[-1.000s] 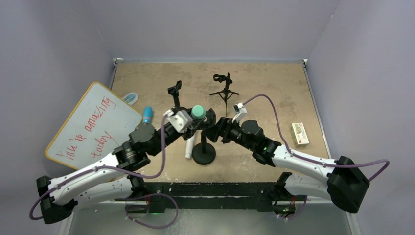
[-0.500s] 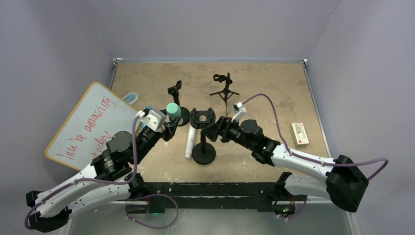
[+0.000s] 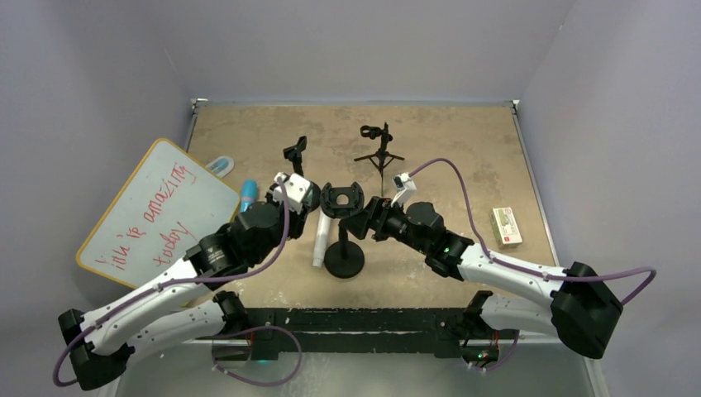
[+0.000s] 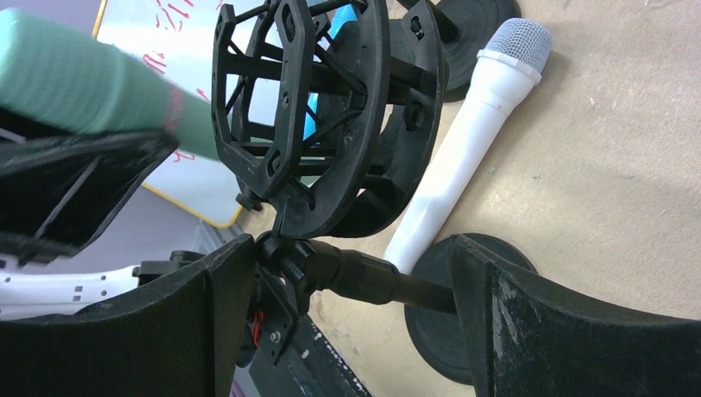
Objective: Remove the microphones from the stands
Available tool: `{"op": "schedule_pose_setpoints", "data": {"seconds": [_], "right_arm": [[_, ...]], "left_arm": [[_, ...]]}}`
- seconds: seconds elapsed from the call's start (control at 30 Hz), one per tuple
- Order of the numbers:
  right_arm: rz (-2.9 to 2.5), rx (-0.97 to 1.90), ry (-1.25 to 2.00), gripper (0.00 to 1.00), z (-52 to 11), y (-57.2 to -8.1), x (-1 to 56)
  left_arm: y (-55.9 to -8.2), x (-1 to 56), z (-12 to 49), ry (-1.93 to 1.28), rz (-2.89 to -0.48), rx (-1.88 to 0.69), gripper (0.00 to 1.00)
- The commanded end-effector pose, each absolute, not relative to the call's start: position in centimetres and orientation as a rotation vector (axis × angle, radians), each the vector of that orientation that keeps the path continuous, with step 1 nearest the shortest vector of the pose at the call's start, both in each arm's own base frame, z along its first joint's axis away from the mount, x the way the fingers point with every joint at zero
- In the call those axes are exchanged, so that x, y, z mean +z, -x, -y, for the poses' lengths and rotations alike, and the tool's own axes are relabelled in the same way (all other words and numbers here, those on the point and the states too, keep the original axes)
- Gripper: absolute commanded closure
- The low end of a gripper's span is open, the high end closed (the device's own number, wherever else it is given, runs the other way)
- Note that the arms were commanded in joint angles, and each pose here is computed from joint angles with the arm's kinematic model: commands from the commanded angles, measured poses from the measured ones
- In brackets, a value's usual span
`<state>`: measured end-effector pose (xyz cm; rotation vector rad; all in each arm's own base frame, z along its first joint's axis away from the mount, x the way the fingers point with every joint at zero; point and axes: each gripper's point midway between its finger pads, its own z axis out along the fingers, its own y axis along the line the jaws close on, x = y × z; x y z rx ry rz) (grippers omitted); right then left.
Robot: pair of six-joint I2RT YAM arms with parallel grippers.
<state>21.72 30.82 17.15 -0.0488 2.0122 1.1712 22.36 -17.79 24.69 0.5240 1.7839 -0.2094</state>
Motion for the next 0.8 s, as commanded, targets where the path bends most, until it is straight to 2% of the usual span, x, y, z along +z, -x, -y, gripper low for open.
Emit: {"op": "schedule_pose_setpoints", "data": {"seconds": [0.0, 0.23, 0.37, 0.77], "right_arm": [[-2.203, 0.942, 0.080, 0.16, -28.2, -21.2, 11.2], [-2.196, 0.957, 0.084, 0.16, -28.2, -21.0, 11.4], [-2.187, 0.967, 0.086, 0.16, -28.2, -20.9, 11.6], [-2.115, 1.069, 0.108, 0.15, -28.7, -20.2, 13.2]], "left_arm": [[-24.6, 24.7, 16.7, -0.421, -1.877, -0.315, 1.00], [-27.8, 19.6, 14.2, -0.260, -2.072, -0.568, 1.00], [-27.8, 15.9, 15.1, -0.241, -2.190, -0.664, 1.00], [-28.0, 11.0, 16.0, -0.175, -2.328, -0.718, 1.00]]}}
